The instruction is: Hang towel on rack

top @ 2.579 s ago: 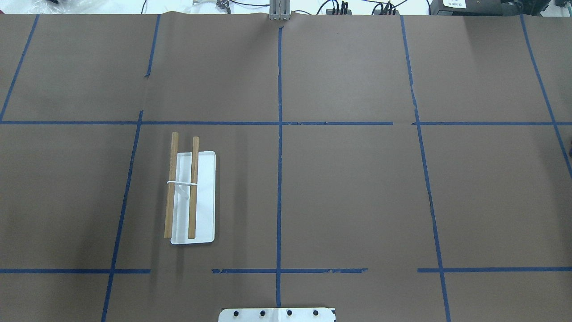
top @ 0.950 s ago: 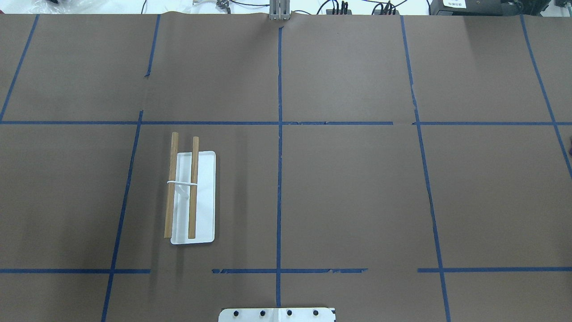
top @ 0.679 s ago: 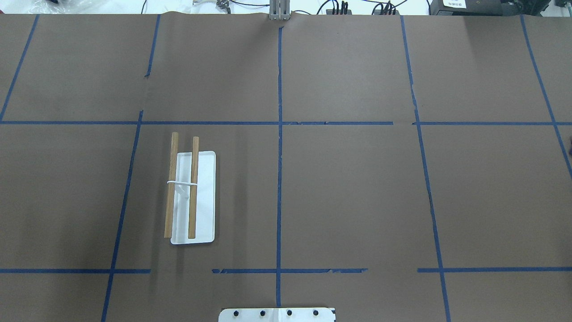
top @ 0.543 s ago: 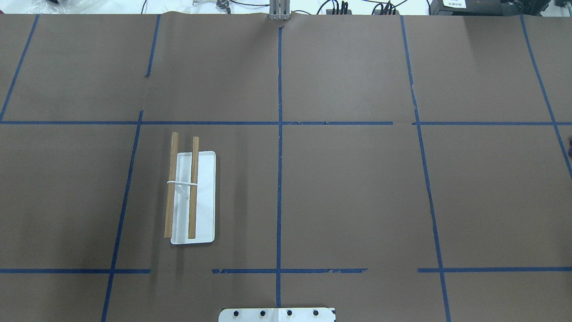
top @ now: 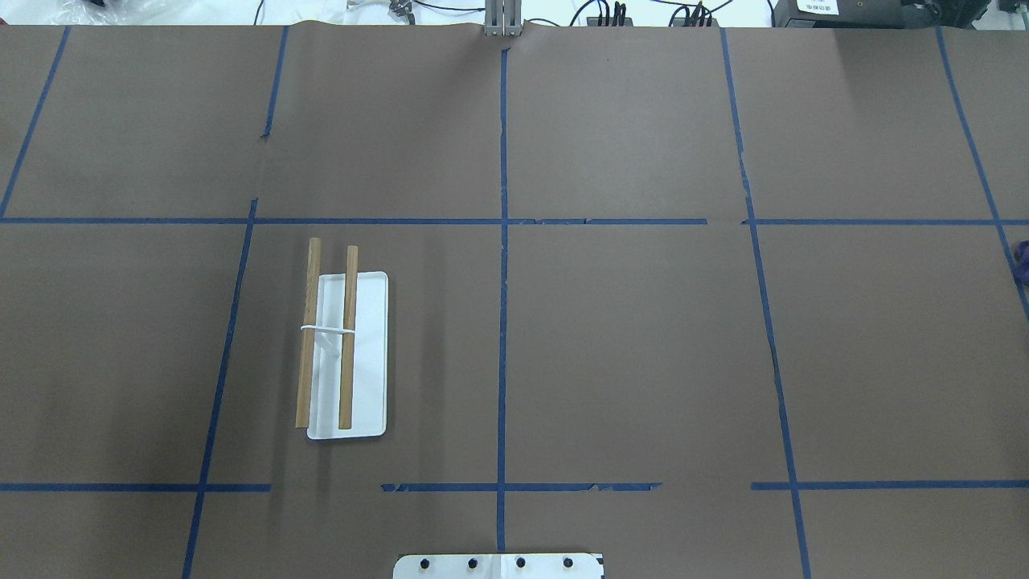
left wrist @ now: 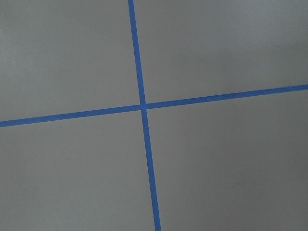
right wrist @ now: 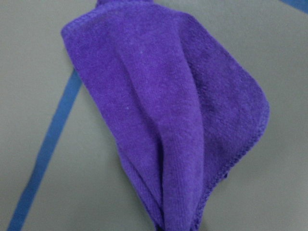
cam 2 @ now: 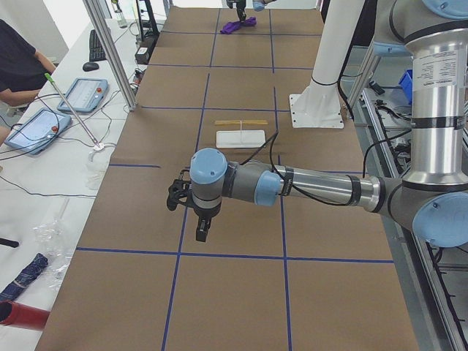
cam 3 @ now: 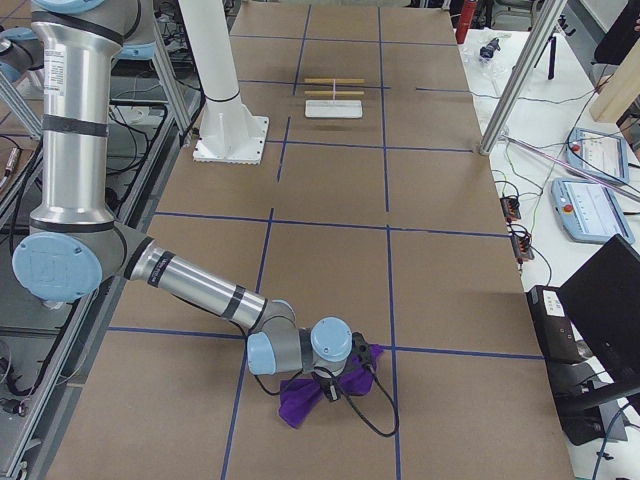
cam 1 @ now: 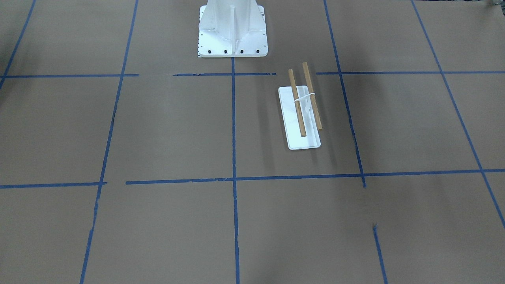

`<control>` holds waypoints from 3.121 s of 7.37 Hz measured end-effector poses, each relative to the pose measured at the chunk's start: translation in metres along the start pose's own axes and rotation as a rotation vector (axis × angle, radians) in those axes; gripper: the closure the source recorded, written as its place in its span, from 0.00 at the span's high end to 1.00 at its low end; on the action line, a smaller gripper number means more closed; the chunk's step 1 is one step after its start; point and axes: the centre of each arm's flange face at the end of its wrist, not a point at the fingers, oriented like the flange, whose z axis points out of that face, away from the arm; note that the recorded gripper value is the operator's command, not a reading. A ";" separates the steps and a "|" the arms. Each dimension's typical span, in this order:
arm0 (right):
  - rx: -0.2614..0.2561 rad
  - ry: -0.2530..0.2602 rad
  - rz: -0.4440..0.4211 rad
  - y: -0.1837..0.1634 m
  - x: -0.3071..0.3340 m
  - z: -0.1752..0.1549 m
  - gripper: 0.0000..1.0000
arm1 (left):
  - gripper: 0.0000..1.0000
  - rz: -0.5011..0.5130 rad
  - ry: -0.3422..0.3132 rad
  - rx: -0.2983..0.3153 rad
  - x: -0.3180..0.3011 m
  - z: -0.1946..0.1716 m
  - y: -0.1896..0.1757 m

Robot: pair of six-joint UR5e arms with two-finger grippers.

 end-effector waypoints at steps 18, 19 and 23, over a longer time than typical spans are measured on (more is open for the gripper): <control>0.860 -0.282 0.269 -0.301 -0.677 -0.191 0.00 | 1.00 -0.307 0.504 0.245 0.436 0.034 -0.163; 0.883 -0.298 0.278 -0.292 -0.698 -0.190 0.00 | 1.00 -0.405 0.560 0.188 0.479 0.034 -0.159; 0.946 -0.314 0.285 -0.259 -0.746 -0.185 0.00 | 1.00 -0.656 0.684 0.033 0.587 0.027 -0.143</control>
